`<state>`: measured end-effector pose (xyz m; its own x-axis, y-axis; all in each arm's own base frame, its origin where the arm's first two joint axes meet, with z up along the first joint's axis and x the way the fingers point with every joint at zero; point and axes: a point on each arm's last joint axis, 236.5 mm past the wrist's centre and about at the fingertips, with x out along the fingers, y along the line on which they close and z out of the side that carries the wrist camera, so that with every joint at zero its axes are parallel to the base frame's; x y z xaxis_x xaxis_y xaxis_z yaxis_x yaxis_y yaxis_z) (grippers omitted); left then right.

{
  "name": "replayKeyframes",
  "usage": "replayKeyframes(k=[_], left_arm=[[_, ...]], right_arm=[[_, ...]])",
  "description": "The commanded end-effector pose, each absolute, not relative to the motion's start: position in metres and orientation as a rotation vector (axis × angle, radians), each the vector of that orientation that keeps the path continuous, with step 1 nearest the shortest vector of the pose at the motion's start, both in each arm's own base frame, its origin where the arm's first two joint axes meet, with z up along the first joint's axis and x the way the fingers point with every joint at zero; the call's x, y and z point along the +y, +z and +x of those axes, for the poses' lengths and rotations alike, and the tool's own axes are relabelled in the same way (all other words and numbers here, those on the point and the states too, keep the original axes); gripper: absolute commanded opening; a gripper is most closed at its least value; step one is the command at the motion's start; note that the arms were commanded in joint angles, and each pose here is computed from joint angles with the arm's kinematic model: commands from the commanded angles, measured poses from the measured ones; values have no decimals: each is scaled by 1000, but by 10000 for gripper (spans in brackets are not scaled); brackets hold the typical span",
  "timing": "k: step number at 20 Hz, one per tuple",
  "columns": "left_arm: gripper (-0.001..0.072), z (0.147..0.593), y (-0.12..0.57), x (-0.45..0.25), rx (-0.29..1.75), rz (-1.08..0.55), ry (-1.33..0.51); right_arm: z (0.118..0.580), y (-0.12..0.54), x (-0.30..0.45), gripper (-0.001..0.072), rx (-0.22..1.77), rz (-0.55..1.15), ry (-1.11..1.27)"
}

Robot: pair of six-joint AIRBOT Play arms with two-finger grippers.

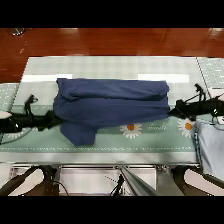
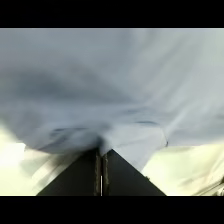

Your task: Fold the shirts.

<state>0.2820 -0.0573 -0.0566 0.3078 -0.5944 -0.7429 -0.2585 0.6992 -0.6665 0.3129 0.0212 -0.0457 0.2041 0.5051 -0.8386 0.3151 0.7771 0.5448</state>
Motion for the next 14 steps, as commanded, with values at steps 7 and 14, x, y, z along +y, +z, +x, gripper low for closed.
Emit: replayKeyframes(k=[7,14], left_arm=[[22,445,-4,-72,1194,-790,-319],[22,502,-34,-74,1278,-833,-353]], right_arm=[[437,-22,13,24,1262,657,159],[492,-45,9,24,1244,724,177]])
